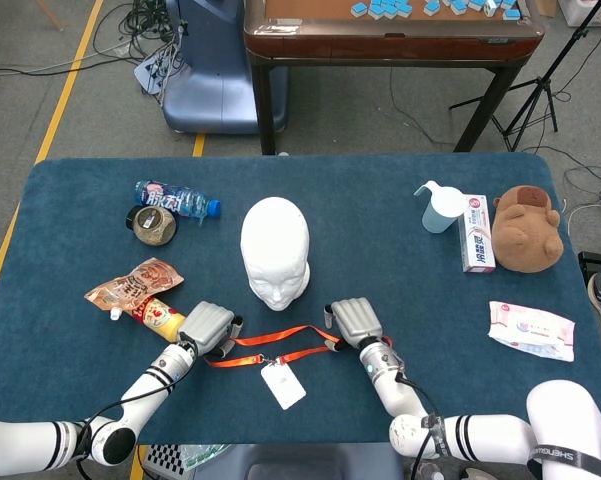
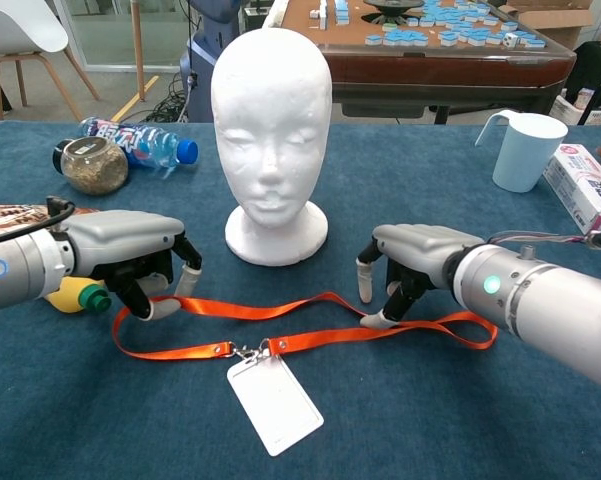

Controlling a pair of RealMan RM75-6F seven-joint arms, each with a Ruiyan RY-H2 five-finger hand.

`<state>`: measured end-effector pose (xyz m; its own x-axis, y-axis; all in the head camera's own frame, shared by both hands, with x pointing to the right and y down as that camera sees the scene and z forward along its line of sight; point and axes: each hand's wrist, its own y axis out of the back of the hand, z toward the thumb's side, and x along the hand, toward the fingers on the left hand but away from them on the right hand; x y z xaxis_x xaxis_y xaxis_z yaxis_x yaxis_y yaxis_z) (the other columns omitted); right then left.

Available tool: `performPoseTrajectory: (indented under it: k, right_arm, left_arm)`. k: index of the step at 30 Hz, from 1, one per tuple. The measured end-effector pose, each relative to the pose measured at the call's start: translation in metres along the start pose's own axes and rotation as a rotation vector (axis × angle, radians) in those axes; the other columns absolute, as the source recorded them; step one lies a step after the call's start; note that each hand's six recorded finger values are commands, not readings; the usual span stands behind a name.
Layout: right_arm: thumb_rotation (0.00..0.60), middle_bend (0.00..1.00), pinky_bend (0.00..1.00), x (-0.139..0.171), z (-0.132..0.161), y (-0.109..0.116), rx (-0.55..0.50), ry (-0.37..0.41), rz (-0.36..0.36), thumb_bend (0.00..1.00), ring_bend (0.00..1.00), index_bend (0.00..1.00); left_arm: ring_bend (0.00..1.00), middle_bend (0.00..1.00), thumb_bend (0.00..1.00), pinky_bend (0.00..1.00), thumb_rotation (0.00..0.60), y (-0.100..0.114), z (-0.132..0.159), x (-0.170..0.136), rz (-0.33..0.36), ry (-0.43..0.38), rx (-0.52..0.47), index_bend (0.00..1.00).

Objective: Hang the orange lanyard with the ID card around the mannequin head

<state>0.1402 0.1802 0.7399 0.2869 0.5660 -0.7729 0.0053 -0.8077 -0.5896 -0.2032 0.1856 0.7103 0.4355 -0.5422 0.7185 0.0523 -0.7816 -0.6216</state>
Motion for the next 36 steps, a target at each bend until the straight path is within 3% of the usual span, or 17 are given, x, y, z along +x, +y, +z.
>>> performPoseTrajectory:
  k: [13, 18, 28, 36]
  right_arm:
    - [0.600, 1.00, 1.00, -0.001, -0.003, -0.001, -0.009, -0.010, 0.002, 0.29, 1.00, 0.57]
    - [0.600, 1.00, 1.00, -0.002, -0.004, -0.003, -0.013, -0.013, 0.010, 0.41, 1.00, 0.58]
    - [0.600, 1.00, 1.00, -0.001, -0.006, -0.003, -0.019, -0.016, 0.016, 0.42, 1.00, 0.60]
    - [0.600, 1.00, 1.00, 0.018, -0.004, 0.018, -0.046, 0.045, -0.030, 0.42, 1.00, 0.60]
  left_arm:
    - [0.94, 0.92, 0.39, 0.97, 0.600, -0.001, 0.002, 0.001, -0.005, -0.004, 0.001, 0.59]
    - [0.94, 0.92, 0.39, 0.97, 0.600, -0.002, 0.001, 0.001, -0.005, -0.004, 0.001, 0.59]
    - [0.94, 0.92, 0.39, 0.97, 0.600, -0.003, 0.000, 0.001, -0.007, -0.001, -0.001, 0.59]
    - [0.94, 0.92, 0.39, 0.97, 0.600, 0.019, -0.003, -0.016, 0.056, -0.015, -0.036, 0.59]
